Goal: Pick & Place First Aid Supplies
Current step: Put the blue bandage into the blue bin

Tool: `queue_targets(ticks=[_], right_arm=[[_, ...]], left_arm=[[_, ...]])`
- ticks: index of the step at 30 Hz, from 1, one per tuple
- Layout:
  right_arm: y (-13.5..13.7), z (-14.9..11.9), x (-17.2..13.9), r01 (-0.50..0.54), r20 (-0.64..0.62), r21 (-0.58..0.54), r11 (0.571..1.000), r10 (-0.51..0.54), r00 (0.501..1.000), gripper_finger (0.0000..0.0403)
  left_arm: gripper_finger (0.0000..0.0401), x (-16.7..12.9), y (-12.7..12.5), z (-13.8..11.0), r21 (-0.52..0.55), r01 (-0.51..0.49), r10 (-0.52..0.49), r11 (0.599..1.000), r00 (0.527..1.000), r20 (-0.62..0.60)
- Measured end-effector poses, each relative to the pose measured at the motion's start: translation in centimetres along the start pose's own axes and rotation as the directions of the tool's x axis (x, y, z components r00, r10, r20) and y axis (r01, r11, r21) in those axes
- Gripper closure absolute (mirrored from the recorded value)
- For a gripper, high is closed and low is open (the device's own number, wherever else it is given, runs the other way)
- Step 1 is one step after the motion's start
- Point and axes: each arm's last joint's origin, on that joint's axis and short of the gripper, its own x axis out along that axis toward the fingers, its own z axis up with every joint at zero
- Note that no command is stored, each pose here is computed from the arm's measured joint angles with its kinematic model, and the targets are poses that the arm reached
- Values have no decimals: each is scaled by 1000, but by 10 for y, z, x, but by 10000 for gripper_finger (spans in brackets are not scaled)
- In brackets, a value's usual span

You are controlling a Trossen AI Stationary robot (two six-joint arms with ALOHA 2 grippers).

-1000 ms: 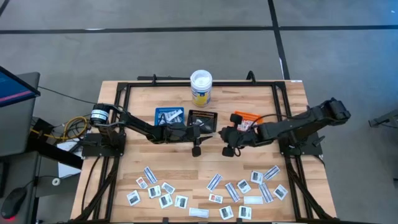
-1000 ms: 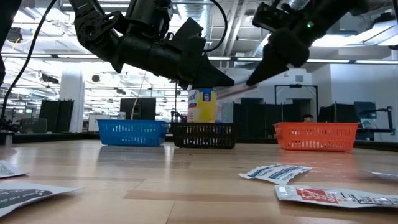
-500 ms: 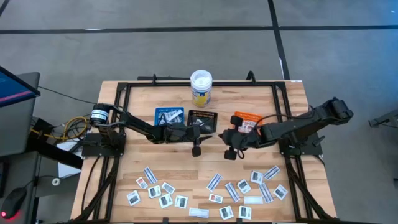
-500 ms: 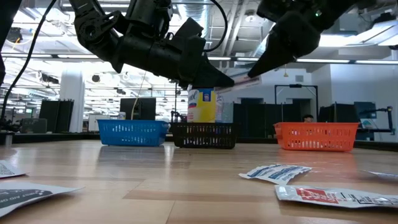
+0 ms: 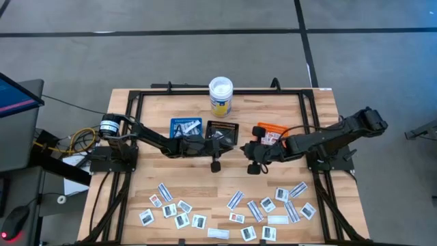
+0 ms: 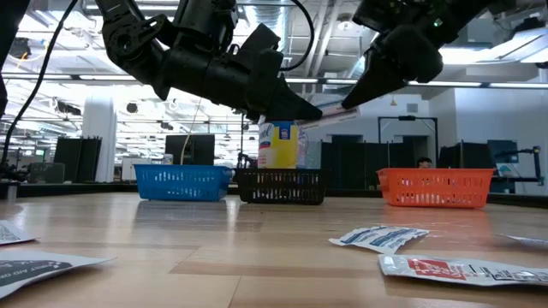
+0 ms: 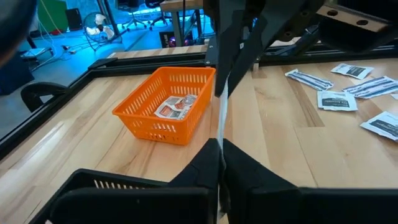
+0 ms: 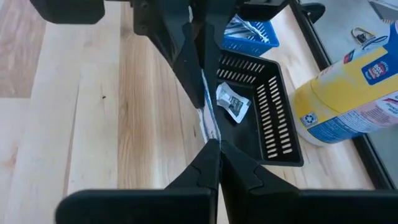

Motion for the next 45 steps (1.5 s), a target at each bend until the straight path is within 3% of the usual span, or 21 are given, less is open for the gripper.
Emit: queue_targets(ticks=[8,16,20,24,28,33,39,42,45], right_arm=[[0,-8,0,0,-71,-42,999,-3,997,394],[-3,-17,-1,87,-143,-68,994,-96,985,315],[-5,-18,0,84,-154,-59,995,-93,984,287],[-4,-18,0,40,-158,-51,998,-48,986,271],[-1,-18,0,-42,-166,-35,999,36,985,264],[1,-18,-1,-97,-170,-24,995,92,981,267],[1,-18,-1,-94,-170,-2,996,93,981,271],[1,-17,-1,-94,-168,-1,996,92,981,269],[1,-17,0,-94,-168,-1,996,93,981,269]], left_arm=[[393,0,1,-1,2,-5,5,1000,1000,-12],[390,0,0,-5,6,-5,5,1000,999,-42],[394,0,4,-7,22,-128,129,992,989,-72],[393,-2,8,-12,62,-278,284,959,950,-130],[388,-8,9,-14,194,-363,400,911,893,-205],[392,-36,3,6,275,-455,523,847,807,-276],[389,-84,-6,37,124,-499,511,858,800,-315],[386,-101,-8,38,64,-511,496,857,785,-372],[389,-109,-6,32,80,-530,510,845,750,-422]])
